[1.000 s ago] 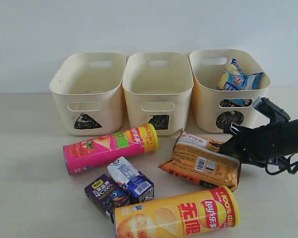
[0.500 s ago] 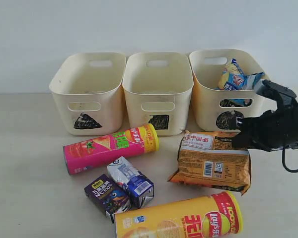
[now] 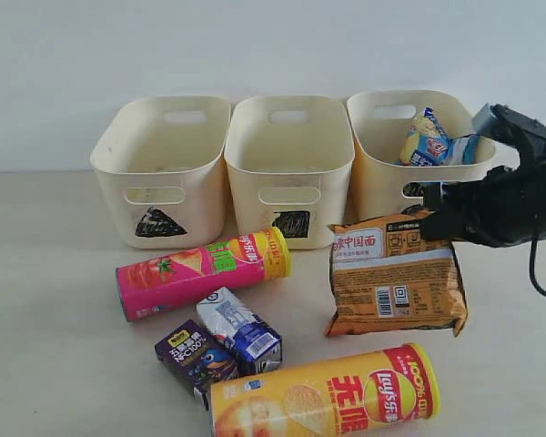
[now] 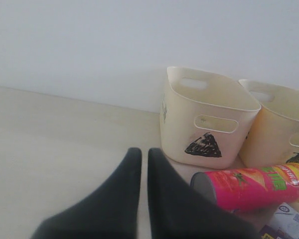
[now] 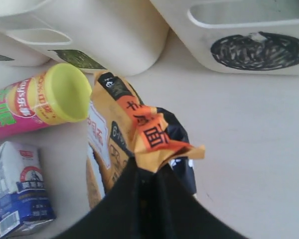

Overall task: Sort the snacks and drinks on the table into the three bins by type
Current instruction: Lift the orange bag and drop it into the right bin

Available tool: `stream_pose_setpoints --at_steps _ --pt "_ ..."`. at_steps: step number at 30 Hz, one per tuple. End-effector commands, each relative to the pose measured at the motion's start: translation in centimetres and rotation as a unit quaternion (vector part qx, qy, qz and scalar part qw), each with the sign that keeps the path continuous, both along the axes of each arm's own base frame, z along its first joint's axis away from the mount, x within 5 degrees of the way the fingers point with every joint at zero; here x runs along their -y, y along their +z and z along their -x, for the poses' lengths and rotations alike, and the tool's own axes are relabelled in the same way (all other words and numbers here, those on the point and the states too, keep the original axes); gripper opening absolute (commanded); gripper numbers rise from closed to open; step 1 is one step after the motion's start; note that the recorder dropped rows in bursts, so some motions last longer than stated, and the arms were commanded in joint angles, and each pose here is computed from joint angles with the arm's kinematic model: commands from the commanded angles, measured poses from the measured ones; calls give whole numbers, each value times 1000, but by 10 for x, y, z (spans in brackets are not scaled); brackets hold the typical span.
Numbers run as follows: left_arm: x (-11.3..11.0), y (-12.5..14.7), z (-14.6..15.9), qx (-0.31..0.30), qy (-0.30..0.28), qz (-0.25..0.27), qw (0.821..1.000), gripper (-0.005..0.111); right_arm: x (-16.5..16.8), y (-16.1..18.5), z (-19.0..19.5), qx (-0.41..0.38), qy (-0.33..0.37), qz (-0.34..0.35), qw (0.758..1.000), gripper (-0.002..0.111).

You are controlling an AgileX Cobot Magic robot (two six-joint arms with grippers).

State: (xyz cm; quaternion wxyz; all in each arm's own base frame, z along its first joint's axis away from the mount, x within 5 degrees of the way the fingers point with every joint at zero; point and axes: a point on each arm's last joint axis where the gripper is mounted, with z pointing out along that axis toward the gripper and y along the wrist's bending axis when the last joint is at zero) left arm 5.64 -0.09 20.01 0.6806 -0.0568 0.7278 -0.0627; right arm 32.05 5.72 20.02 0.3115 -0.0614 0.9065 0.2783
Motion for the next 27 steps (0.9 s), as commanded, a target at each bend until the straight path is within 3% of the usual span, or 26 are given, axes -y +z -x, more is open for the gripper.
stream_pose_setpoints --at_steps 1,27 --pt "0 0 0 2 -1 -2 1000 4 -4 21 1 18 20 -21 999 0" --pt "0 0 0 2 -1 -2 1000 4 9 82 -13 31 85 -119 989 0"
